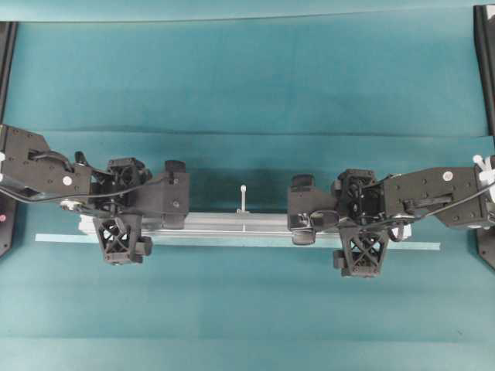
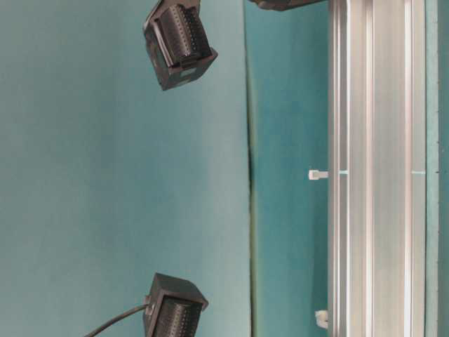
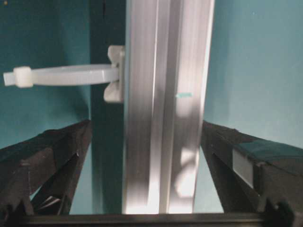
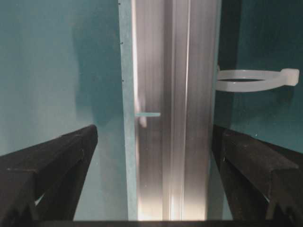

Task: Lift the large metal rail with both hands.
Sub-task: 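Close both grippers on the rail, left and right of center, then lift the rail off the table with both grippers together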

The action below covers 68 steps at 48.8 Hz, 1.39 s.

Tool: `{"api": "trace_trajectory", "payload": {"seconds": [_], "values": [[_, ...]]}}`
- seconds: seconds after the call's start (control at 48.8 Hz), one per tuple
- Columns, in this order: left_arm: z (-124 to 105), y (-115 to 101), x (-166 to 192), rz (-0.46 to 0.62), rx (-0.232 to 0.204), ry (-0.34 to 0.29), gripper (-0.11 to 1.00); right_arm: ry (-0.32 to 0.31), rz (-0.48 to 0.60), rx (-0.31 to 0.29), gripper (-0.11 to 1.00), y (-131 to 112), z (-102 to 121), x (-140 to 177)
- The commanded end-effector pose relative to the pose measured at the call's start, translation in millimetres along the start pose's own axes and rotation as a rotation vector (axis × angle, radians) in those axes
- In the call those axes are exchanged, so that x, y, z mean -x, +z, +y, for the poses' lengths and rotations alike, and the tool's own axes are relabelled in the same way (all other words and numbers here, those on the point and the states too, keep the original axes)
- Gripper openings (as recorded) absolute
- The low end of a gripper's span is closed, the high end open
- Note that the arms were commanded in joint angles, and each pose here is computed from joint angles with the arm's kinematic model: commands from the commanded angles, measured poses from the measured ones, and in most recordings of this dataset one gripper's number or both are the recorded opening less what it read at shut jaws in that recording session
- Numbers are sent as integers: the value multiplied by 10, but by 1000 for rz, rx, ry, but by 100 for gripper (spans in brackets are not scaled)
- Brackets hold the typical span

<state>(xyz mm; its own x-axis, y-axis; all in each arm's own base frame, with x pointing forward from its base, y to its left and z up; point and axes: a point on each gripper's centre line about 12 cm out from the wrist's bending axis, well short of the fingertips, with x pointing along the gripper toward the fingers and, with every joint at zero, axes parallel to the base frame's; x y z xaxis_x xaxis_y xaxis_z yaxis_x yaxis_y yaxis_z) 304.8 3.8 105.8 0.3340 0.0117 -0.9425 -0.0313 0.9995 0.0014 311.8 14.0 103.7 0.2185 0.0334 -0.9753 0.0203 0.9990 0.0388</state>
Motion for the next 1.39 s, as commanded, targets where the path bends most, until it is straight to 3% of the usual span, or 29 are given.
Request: {"api": "trace_trajectory", "payload": {"seconds": [0.0,0.246,0.349,0.451,0.513,0.595,1.087,1.374], "values": [[-4,56,23,-23,-1,0,99,-2,-2,-8,96,13,-16,-22],[-14,44,19,-20,16,-2,99,-2,-28,-13,94,33,-21,-29],[-24,53,19,-28,10,-3,93,-2,-36,-16,79,43,-31,-33],[-47,47,16,-37,-9,-6,74,-3,-33,-17,52,43,-35,-31],[-58,48,21,-38,-11,-7,55,-3,-36,-17,39,51,-35,-28],[-58,48,21,-38,-9,-7,36,0,-37,-18,39,53,-32,-33],[-58,80,53,-48,-11,-7,36,4,-14,-21,39,37,-26,-21],[-54,219,502,-117,-10,-8,36,25,-59,-55,39,256,-41,400]]}}
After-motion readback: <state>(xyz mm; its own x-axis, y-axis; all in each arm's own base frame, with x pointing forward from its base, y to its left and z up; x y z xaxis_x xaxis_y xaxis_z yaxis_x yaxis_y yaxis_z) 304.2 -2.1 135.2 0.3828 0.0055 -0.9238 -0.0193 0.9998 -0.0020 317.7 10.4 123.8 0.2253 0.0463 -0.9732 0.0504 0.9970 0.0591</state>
